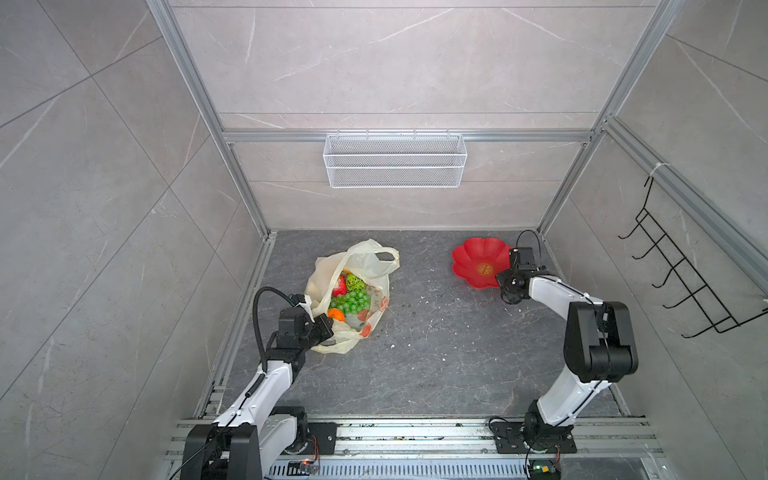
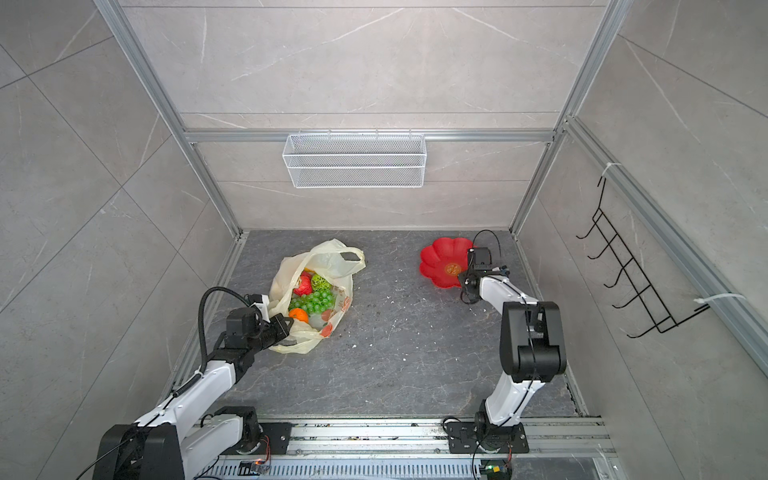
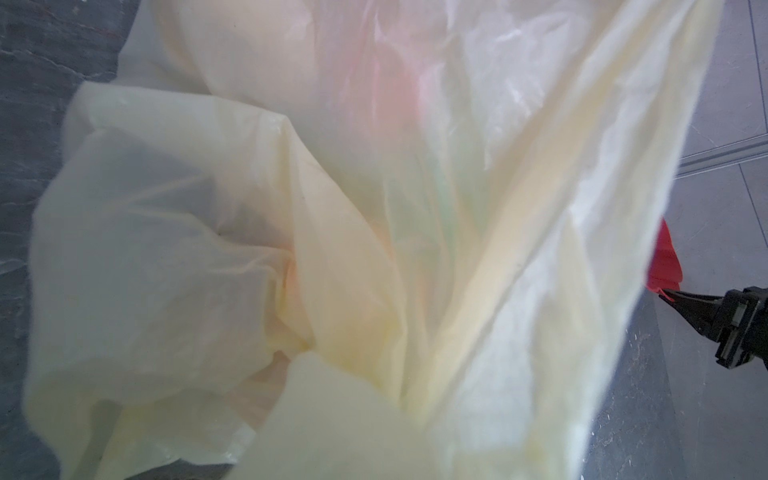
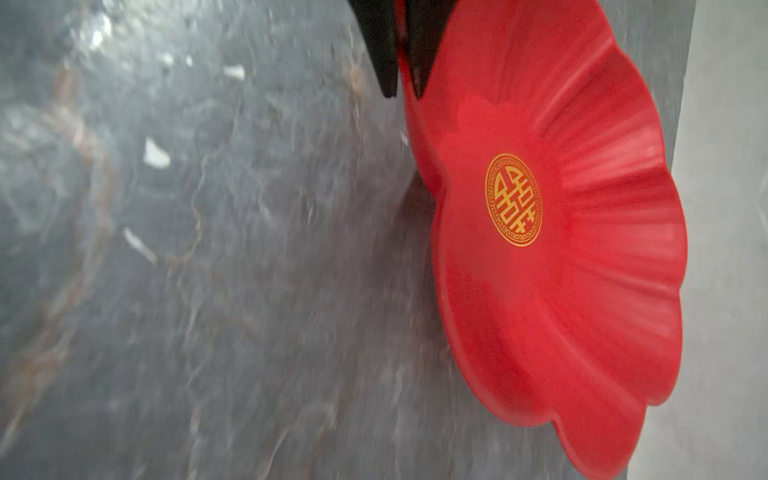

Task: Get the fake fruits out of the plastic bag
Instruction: 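Grasp the red plate rim with the right gripper and drag it beside the bag, then release the plate and reach the right gripper into the bag mouth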

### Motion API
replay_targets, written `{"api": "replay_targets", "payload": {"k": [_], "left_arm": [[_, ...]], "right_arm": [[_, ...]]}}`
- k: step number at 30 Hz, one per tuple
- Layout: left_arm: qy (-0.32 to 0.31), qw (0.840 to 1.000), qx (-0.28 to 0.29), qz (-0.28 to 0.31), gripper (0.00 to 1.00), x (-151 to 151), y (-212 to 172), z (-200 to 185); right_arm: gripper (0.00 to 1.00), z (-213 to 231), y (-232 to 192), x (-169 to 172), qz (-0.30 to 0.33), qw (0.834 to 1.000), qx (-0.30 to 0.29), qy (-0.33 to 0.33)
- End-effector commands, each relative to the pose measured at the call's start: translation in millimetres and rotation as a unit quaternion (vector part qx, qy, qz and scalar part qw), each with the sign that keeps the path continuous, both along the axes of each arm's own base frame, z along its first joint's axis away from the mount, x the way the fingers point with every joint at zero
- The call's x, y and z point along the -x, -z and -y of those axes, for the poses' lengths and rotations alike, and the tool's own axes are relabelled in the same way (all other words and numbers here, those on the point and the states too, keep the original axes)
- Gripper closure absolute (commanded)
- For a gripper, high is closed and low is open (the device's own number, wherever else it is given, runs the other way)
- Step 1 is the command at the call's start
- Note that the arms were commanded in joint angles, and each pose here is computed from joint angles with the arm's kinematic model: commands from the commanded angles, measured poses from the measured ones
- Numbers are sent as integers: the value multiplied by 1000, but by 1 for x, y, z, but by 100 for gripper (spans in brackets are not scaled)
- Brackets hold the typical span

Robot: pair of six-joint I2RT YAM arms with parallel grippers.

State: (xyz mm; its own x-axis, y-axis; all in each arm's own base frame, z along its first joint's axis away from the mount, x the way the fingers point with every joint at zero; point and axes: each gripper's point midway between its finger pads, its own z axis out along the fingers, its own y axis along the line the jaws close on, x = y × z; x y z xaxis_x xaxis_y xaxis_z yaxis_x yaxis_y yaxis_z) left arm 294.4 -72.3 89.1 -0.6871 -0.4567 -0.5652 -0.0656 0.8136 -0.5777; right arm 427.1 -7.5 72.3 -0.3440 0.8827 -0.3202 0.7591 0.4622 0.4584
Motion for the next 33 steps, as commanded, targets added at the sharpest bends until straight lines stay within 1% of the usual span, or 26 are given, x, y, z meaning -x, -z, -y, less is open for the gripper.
{"api": "replay_targets", "payload": {"k": [1, 7, 11, 14, 20, 23, 26, 29, 33], "left_arm": [[7, 1000, -6, 30, 100, -6, -13, 1], [8, 999, -5, 31, 100, -6, -14, 2], [10, 999, -4, 32, 100, -6, -14, 2], [9, 999, -4, 33, 100, -5, -15, 2], [6, 999, -6, 37, 100, -5, -16, 1], [6, 999, -6, 41, 100, -3, -17, 1], [7, 999, -4, 43, 100, -2, -18, 1], [8, 999, -2, 42, 100, -1, -18, 2], [7, 999, 1, 39, 100, 1, -17, 2]], "right_arm": [[93, -36, 2, 28, -19, 995, -7, -97], [94, -81, 5, 70, -28, 979, -35, -198], [94, -107, 6, 98, -38, 962, -48, -267], [94, -117, 10, 119, -49, 951, -54, -301], [94, -125, 11, 149, -56, 938, -55, -339], [94, -124, 12, 162, -58, 935, -50, -347], [94, -125, 16, 173, -62, 931, -57, -354], [93, -128, 18, 181, -60, 928, -61, -363], [91, -124, 17, 185, -59, 927, -49, -368]]}}
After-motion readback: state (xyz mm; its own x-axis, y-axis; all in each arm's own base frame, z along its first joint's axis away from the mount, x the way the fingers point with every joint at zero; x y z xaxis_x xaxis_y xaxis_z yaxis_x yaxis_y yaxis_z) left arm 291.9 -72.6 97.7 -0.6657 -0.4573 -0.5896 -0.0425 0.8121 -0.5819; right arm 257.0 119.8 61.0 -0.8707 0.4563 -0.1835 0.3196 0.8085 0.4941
